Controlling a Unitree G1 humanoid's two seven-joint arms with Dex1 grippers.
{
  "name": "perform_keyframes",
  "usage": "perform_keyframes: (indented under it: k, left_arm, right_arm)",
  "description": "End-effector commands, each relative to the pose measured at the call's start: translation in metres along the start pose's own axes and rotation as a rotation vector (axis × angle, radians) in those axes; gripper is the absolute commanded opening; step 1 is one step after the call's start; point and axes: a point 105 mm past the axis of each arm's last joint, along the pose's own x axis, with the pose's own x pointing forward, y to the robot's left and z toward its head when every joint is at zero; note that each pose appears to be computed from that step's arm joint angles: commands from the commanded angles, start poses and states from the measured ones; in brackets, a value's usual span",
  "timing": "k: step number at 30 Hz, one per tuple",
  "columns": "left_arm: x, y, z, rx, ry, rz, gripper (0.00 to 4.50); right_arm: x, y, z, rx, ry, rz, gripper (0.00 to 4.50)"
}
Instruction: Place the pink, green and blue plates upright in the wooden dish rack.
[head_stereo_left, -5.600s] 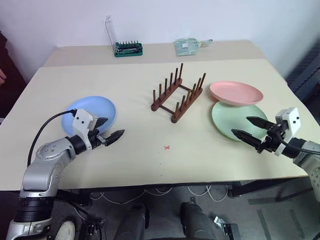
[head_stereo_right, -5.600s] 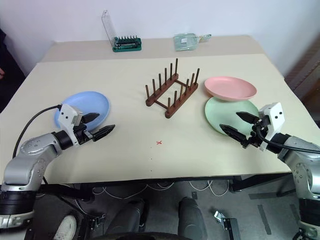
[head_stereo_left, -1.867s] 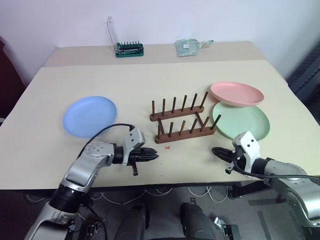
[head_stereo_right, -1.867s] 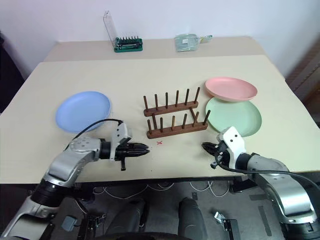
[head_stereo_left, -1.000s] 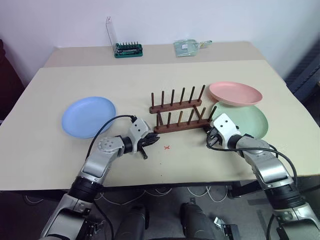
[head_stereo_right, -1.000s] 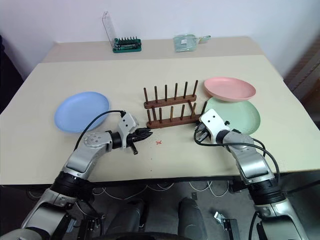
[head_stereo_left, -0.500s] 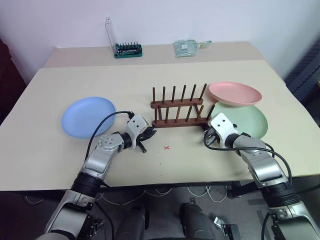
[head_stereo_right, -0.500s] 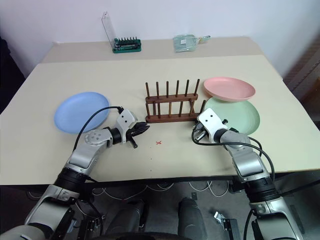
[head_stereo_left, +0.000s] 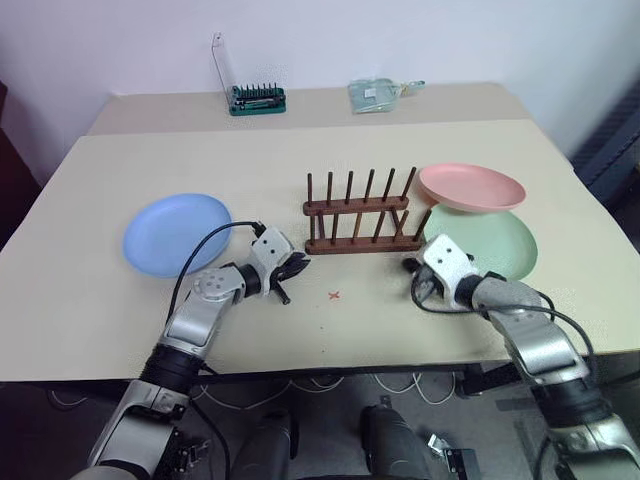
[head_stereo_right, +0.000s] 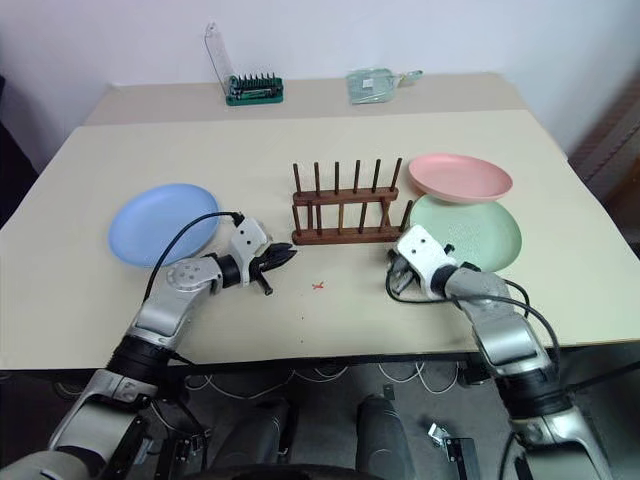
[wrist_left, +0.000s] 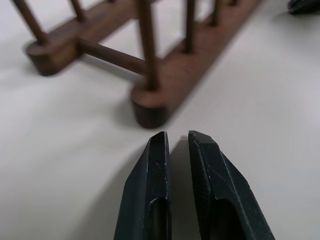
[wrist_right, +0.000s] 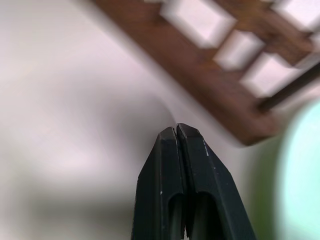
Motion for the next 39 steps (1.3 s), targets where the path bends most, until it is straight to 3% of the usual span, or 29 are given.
perform_keyframes:
  k: [1, 3, 10, 19, 25, 28, 35, 39]
  left_arm:
    - [-0.009, -0.019, 0.018, -0.042, -0.063, -0.120, 0.58]
    - [-0.013, -0.029, 0.022, -0.046, -0.076, -0.183, 0.57]
    - [-0.002, -0.056, 0.050, -0.014, -0.143, -0.302, 0.57]
    - [0.003, -0.064, 0.049, -0.002, -0.164, -0.305, 0.57]
    - [0.000, -0.061, 0.047, -0.019, -0.163, -0.258, 0.57]
    - [-0.003, -0.060, 0.046, -0.029, -0.163, -0.237, 0.57]
    - [-0.011, -0.058, 0.049, -0.037, -0.161, -0.206, 0.57]
    - [-0.014, -0.058, 0.051, -0.045, -0.162, -0.192, 0.57]
  right_arm:
    - [-0.035, -0.007, 0.039, -0.020, -0.109, 0.059, 0.24]
    - [-0.047, -0.010, 0.045, 0.000, -0.116, 0.083, 0.83]
    - [-0.090, -0.105, 0.048, -0.174, 0.022, -0.199, 4.34]
    - [-0.058, -0.158, 0.021, -0.325, 0.165, -0.240, 4.47]
    - [-0.030, -0.161, 0.012, -0.369, 0.172, -0.205, 4.47]
    - [-0.024, -0.159, 0.009, -0.386, 0.173, -0.194, 3.63]
    - [-0.028, -0.162, 0.022, -0.508, 0.163, -0.233, 0.06]
    - [-0.038, -0.165, 0.039, -0.598, 0.141, -0.308, 0.02]
